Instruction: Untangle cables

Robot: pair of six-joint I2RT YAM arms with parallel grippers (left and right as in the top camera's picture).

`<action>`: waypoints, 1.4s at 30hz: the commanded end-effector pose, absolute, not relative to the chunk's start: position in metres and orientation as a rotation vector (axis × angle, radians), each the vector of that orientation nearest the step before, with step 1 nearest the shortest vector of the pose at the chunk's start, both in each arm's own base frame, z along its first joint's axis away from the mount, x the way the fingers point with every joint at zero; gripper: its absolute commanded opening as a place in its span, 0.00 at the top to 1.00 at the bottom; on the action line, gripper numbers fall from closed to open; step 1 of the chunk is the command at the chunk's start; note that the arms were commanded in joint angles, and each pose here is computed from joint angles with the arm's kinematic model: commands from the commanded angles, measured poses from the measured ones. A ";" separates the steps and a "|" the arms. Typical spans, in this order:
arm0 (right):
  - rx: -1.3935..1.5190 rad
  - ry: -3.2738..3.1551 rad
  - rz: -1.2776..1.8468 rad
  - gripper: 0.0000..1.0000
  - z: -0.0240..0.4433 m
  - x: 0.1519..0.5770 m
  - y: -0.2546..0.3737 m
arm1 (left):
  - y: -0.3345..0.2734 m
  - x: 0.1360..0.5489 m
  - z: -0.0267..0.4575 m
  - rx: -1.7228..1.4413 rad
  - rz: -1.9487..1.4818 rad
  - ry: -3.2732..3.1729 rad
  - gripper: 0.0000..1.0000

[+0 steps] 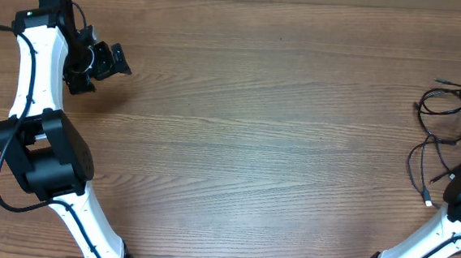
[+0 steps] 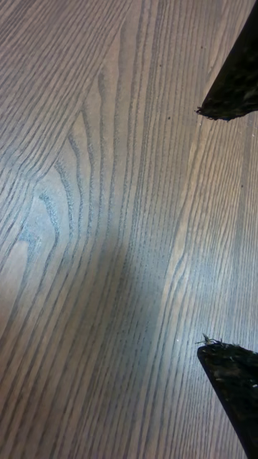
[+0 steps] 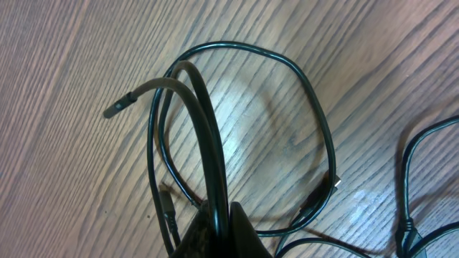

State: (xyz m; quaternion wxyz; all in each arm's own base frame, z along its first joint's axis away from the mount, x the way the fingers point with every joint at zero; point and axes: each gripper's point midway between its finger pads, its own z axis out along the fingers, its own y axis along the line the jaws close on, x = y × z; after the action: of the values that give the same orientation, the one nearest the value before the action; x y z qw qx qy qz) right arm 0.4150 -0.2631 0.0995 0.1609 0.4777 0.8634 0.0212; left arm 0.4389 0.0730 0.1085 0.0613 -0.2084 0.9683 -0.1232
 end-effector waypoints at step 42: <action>0.864 2.476 0.087 0.00 0.115 0.492 -0.208 | 0.072 0.443 0.114 -0.585 -0.360 2.918 0.01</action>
State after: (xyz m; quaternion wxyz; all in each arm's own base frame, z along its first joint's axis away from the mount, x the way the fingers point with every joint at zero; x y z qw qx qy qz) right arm 0.4826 -0.1908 0.1099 0.2268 0.2857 0.9290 0.0616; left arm 0.4388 0.0731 0.1085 0.0611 -0.2084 0.9683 -0.1230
